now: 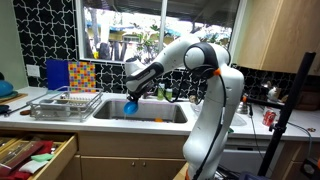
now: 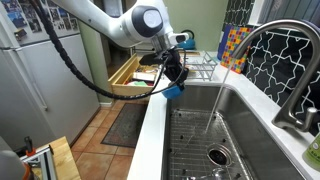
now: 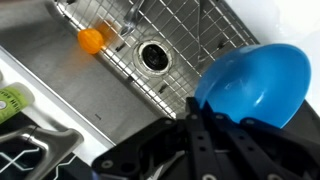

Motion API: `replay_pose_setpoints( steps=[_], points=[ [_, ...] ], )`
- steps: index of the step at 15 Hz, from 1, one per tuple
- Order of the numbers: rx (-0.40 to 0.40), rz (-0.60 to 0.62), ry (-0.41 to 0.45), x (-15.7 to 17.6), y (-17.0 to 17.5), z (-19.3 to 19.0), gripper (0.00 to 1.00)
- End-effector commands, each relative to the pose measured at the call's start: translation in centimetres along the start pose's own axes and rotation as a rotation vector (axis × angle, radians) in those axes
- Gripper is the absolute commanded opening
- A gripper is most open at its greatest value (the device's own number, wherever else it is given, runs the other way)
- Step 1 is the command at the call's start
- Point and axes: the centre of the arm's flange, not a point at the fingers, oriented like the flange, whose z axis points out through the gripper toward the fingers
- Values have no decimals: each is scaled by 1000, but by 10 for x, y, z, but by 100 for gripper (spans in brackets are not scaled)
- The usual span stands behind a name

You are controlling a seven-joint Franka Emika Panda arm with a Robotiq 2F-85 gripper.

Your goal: Pour the content in the blue bowl at the edge of the sink into the sink

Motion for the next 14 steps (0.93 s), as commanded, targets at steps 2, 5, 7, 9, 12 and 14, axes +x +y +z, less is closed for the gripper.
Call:
replay_pose_setpoints(
  steps=[2,5,7,9,12,14],
  points=[
    [-246,-105,19,6,-5,-7,2],
    [-266,-132,40,6,-1,-10,4],
    [-313,-157,48,7,-1,-7,4],
    [-320,-164,49,7,-1,-6,4],
    [-424,-223,54,3,-14,-6,1],
    [-534,-283,56,11,-27,9,1]
  ],
)
